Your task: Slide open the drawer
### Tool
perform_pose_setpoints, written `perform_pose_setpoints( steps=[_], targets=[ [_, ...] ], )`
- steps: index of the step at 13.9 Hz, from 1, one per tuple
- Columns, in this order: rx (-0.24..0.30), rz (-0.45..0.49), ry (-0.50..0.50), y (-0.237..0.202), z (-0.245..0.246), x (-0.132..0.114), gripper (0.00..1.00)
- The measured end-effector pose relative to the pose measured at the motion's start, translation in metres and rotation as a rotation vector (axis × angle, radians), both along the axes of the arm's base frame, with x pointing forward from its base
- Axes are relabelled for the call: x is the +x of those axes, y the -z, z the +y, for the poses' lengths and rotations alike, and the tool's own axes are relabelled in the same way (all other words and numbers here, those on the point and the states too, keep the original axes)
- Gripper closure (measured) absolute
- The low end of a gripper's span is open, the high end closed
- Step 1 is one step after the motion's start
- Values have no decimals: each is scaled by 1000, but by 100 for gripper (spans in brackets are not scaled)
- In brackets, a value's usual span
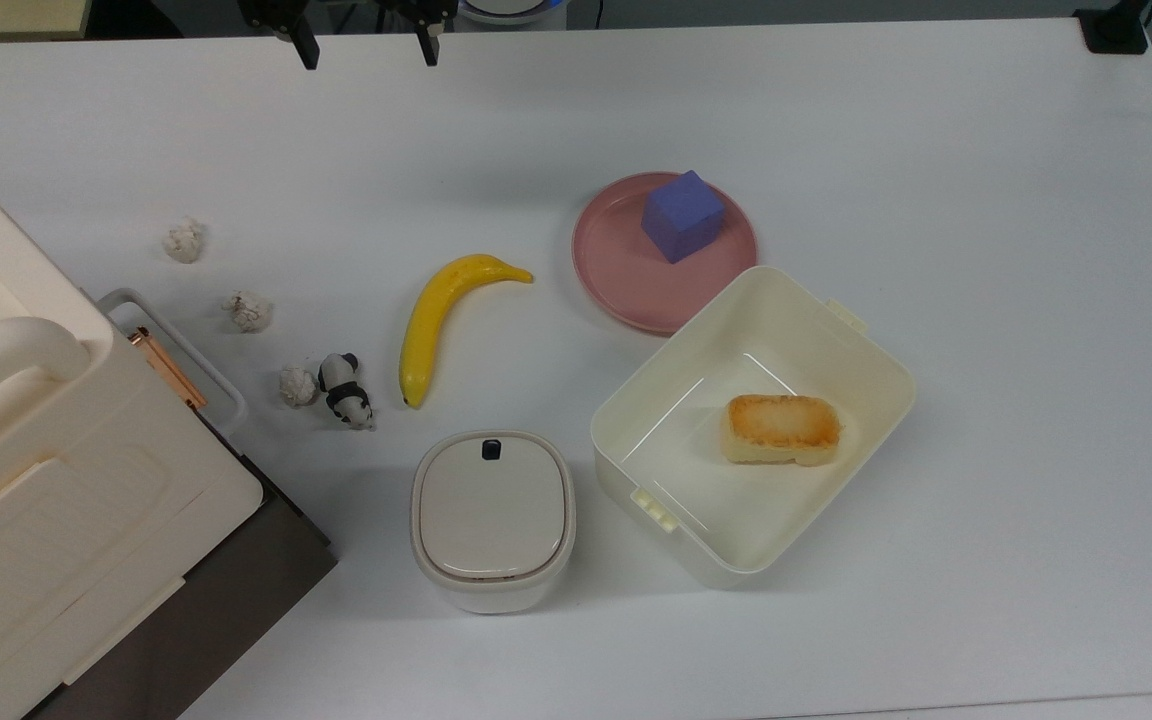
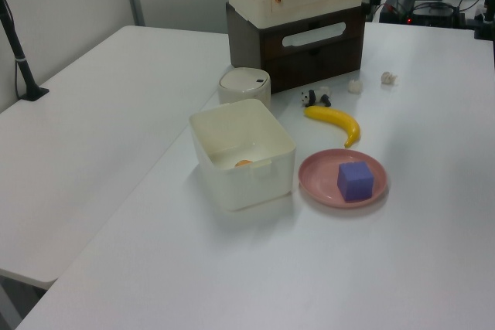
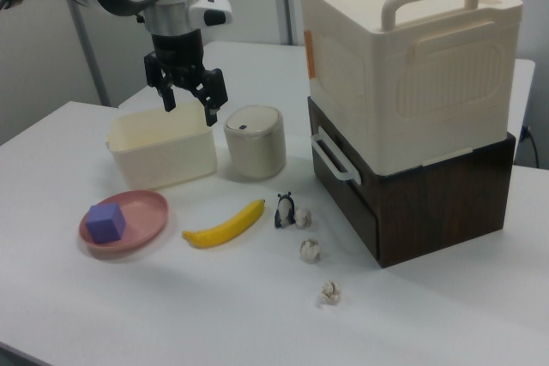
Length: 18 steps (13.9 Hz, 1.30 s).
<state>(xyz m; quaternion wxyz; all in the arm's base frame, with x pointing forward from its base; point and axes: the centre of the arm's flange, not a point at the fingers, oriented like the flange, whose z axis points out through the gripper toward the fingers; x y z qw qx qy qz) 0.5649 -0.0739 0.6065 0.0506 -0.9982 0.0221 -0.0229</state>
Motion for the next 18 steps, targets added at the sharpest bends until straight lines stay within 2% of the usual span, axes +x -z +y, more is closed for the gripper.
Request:
perform_pose_setpoints(
  steps=[14,18],
  targets=[
    [0,0,0,1,0,1,0],
    [-10,-66,55,0,-2,12,0]
  ],
)
